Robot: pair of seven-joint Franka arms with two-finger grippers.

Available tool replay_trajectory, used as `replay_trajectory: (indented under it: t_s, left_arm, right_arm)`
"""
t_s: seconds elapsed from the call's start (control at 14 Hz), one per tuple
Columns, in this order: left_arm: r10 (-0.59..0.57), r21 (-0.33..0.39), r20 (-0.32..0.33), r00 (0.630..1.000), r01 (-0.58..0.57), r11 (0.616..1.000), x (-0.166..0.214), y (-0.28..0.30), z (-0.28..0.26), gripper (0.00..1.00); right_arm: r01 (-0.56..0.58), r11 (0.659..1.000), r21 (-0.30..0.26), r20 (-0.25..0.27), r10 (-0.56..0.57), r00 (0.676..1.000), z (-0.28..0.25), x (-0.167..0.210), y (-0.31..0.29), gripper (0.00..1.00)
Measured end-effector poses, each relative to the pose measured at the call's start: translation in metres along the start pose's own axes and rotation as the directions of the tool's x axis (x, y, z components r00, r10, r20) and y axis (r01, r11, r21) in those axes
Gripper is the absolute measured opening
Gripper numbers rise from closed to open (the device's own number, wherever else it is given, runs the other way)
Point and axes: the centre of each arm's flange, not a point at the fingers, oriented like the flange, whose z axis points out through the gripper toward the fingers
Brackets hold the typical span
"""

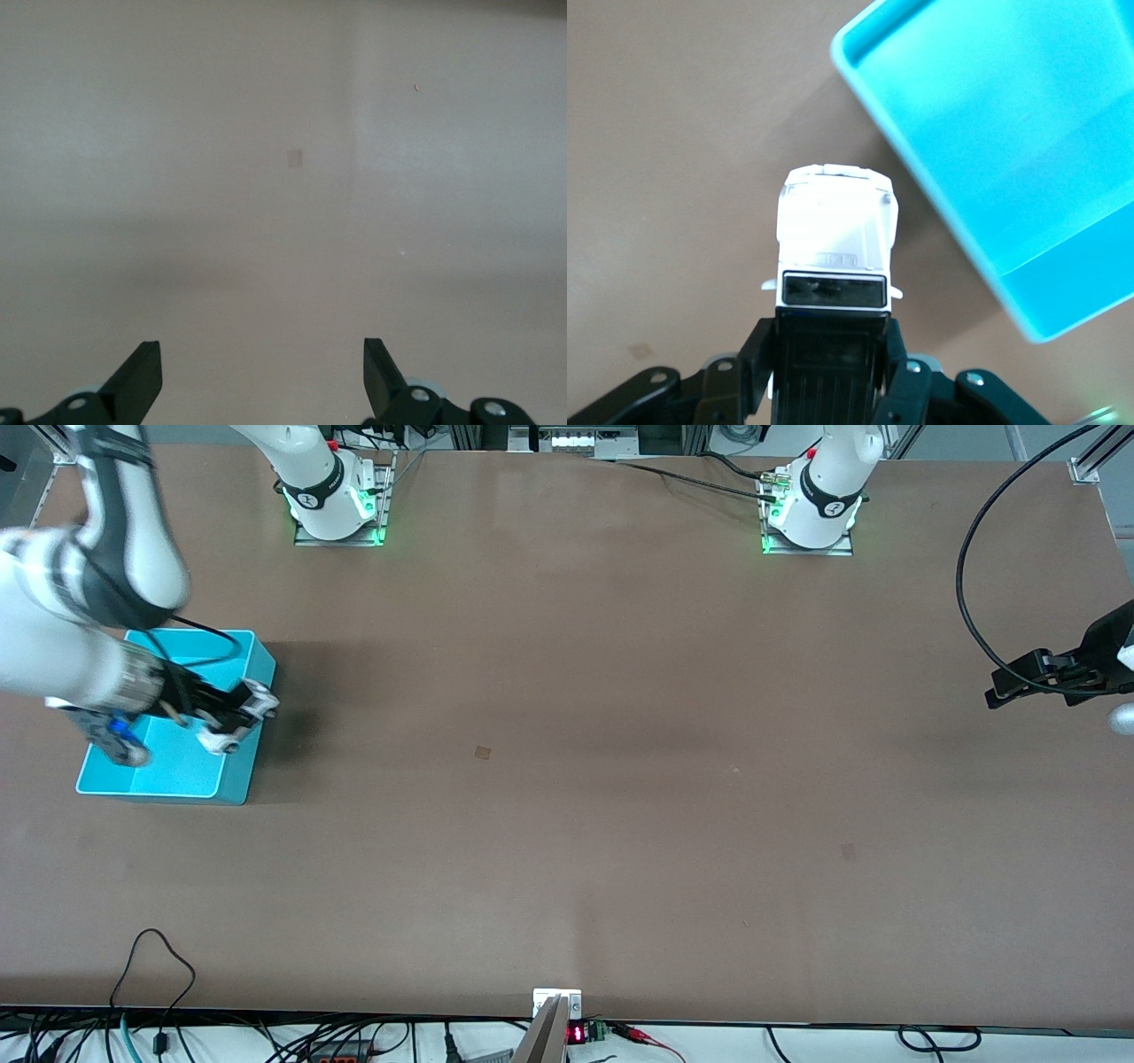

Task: Wind and store white jeep toy
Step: 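Carry the held jeep over the turquoise box with the right gripper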

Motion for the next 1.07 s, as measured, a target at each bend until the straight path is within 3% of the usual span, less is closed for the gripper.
replay_trajectory:
  t_s: [0.21,0.5,0.71,1.07]
  left_arm:
    - [-0.003,0.0,-0.007,1.0,0.003,1.0,0.001,-0.001,0.0,1.0]
    - [-0.003,0.0,-0.007,1.0,0.003,1.0,0.001,-0.002,0.0,1.0]
    - [-0.003,0.0,-0.007,1.0,0.003,1.0,0.001,-0.002,0.0,1.0]
    - [-0.009,0.0,0.004,1.0,0.009,1.0,0.001,-0.002,0.005,1.0]
  right_arm:
    - [0.205,0.974,-0.091,-0.006,-0.207,0.978,-0.013,0.008,0.048,0.52]
    - [0.433,0.884,-0.176,0.022,-0.437,0.899,-0.003,0.014,0.063,0.52]
    - [0.518,0.824,-0.229,0.027,-0.527,0.85,0.007,0.022,0.066,0.52]
    - [0.541,0.803,-0.249,0.001,-0.558,0.83,0.048,0.032,0.079,0.52]
